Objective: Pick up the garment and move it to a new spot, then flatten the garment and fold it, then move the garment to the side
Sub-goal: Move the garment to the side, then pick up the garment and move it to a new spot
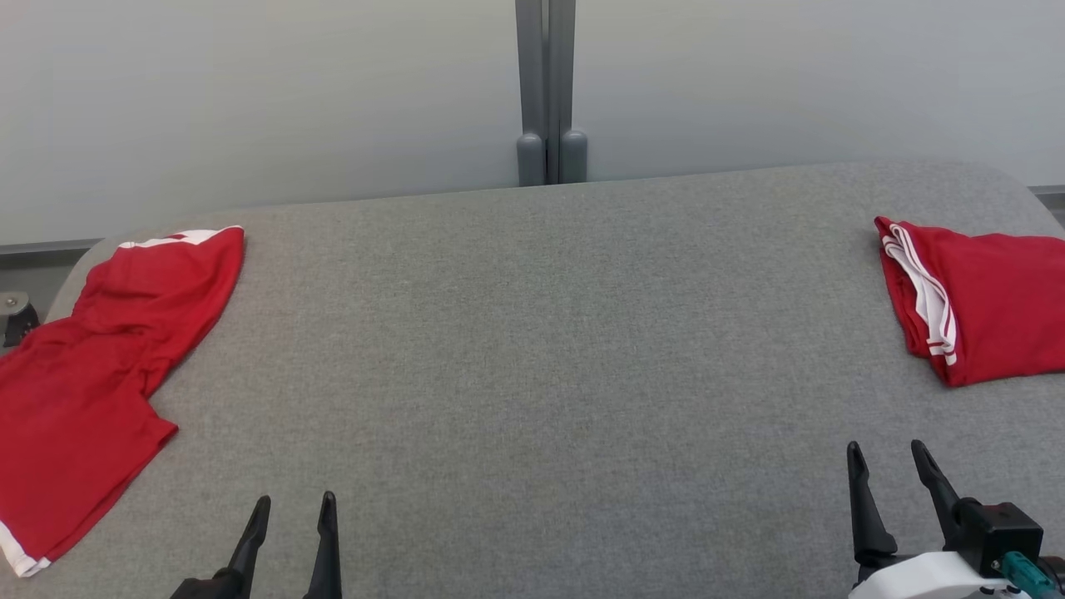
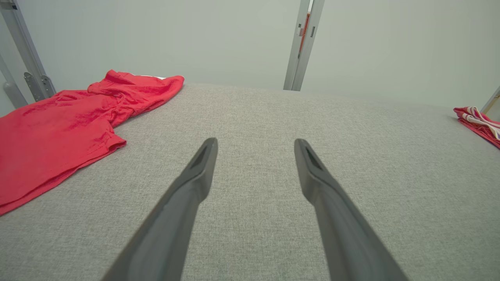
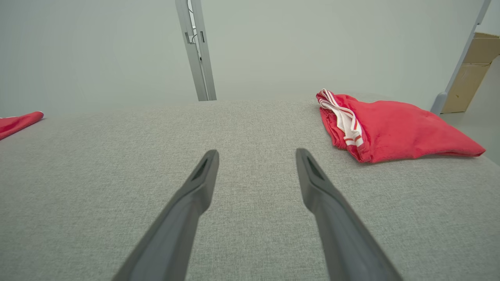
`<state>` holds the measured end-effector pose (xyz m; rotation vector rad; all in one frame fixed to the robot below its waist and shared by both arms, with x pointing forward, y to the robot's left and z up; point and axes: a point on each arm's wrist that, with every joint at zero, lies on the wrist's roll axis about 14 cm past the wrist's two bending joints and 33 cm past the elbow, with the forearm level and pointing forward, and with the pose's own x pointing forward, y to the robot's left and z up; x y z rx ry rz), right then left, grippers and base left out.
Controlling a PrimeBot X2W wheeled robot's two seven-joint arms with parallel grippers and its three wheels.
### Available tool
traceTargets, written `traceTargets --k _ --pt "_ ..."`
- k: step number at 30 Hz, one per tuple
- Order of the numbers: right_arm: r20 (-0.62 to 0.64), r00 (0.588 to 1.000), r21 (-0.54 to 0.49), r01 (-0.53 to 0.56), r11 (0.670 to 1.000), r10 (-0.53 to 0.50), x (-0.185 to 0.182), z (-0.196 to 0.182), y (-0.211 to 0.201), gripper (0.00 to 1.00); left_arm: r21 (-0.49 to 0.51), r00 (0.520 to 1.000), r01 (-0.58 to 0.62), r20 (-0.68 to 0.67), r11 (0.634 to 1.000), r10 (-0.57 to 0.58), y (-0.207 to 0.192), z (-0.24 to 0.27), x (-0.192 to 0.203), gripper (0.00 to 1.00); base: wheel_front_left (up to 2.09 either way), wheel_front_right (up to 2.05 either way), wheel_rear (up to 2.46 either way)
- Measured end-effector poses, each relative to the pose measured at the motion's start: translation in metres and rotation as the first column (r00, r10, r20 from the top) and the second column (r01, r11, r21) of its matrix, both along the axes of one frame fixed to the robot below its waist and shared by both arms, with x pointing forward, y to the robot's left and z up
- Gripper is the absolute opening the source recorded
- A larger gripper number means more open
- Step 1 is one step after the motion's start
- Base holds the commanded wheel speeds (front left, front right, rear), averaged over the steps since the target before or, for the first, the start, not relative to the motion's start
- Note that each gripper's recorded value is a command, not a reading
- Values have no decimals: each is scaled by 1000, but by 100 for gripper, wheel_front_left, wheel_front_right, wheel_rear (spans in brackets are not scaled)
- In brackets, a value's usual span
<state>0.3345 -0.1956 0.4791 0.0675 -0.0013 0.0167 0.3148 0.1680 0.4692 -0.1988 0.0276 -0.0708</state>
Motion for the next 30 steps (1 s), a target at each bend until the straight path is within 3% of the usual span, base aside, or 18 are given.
traceTargets --k 21,30 --pt "-22 999 22 -25 999 25 4 -7 9 100 -3 1000 0 -18 1000 0 -1 -5 -3 100 0 0 0" --pt "-41 986 43 -162 986 164 18 -12 54 100 1 993 -118 -14 993 118 30 -5 -26 100 0 0 0"
